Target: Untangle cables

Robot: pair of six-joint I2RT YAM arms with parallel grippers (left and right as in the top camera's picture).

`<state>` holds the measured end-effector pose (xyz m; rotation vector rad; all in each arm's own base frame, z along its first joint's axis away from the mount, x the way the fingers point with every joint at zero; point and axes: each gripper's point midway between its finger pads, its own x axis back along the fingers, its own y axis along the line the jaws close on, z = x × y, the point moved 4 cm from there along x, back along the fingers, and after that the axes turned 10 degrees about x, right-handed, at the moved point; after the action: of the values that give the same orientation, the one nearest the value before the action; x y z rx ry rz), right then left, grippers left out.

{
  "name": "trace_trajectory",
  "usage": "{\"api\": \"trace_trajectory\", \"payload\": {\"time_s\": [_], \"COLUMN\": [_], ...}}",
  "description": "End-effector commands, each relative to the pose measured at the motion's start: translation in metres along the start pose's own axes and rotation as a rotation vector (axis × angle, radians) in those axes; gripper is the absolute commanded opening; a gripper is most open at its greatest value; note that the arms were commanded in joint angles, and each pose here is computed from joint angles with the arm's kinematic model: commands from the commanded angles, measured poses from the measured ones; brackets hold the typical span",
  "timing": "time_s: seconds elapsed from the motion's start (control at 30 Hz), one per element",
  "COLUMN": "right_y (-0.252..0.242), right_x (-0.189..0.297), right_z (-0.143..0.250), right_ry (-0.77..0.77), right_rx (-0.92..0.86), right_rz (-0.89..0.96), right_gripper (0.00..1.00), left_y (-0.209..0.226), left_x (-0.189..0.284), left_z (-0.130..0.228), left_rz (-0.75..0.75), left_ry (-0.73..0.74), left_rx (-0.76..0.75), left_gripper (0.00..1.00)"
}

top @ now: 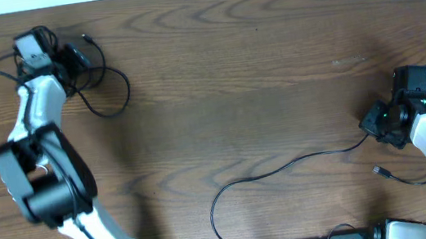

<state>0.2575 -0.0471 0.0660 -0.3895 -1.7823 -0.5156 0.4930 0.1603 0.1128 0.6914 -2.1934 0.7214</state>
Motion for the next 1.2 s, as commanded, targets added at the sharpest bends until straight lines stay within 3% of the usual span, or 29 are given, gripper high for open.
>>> {"api": "trace_trajectory", "payload": {"time_s": [0.0, 0.2, 0.43, 0.6, 0.73, 0.77, 0.8, 0.83, 0.87, 1.03, 1.17], "right_y": [0.001, 0.000, -0.001, -0.001, -0.001, -0.001, -0.001, -0.001, -0.001, -0.001, -0.001], "right_x": [-0.002, -0.002, -0.002, -0.002, -0.002, -0.002, -0.002, -0.002, -0.002, -0.002, -0.002], "right_z": [0.005, 0.009, 0.010, 0.012, 0.012, 0.012, 0.012, 0.012, 0.012, 0.012, 0.011], "right_ry": [0.016, 0.033, 0.040, 0.049, 0.048, 0.049, 0.049, 0.049, 0.049, 0.048, 0.045], "right_rx": [0.015, 0.014, 0.018, 0.017, 0.017, 0.017, 0.017, 0.017, 0.017, 0.024, 0.024], "right_rz": [-0.001, 0.004, 0.006, 0.010, 0.010, 0.010, 0.010, 0.010, 0.010, 0.010, 0.009], "right_gripper": [0.06, 0.09, 0.21, 0.42, 0.47, 0.47, 0.45, 0.42, 0.39, 0.34, 0.34], "left_y": [-0.027, -0.045, -0.054, -0.036, -0.039, -0.041, -0.045, -0.049, -0.051, -0.038, -0.037], "left_x": [0.077, 0.147, 0.202, 0.200, 0.186, 0.183, 0.180, 0.177, 0.173, 0.146, 0.125], "left_z": [-0.042, -0.043, -0.016, 0.027, 0.074, 0.082, 0.093, 0.103, 0.114, 0.147, 0.165], "left_rz": [0.118, 0.270, 0.399, 0.264, 0.225, 0.227, 0.231, 0.235, 0.230, 0.069, 0.089], "left_ry": [-0.101, -0.063, 0.118, 0.286, 0.405, 0.418, 0.435, 0.448, 0.462, 0.381, 0.302], "left_rx": [0.003, -0.001, 0.123, 0.131, 0.091, 0.078, 0.061, 0.052, 0.055, 0.109, 0.079], "left_gripper": [0.97, 0.97, 0.98, 0.98, 0.96, 0.87, 0.64, 0.31, 0.10, 0.08, 0.08]}}
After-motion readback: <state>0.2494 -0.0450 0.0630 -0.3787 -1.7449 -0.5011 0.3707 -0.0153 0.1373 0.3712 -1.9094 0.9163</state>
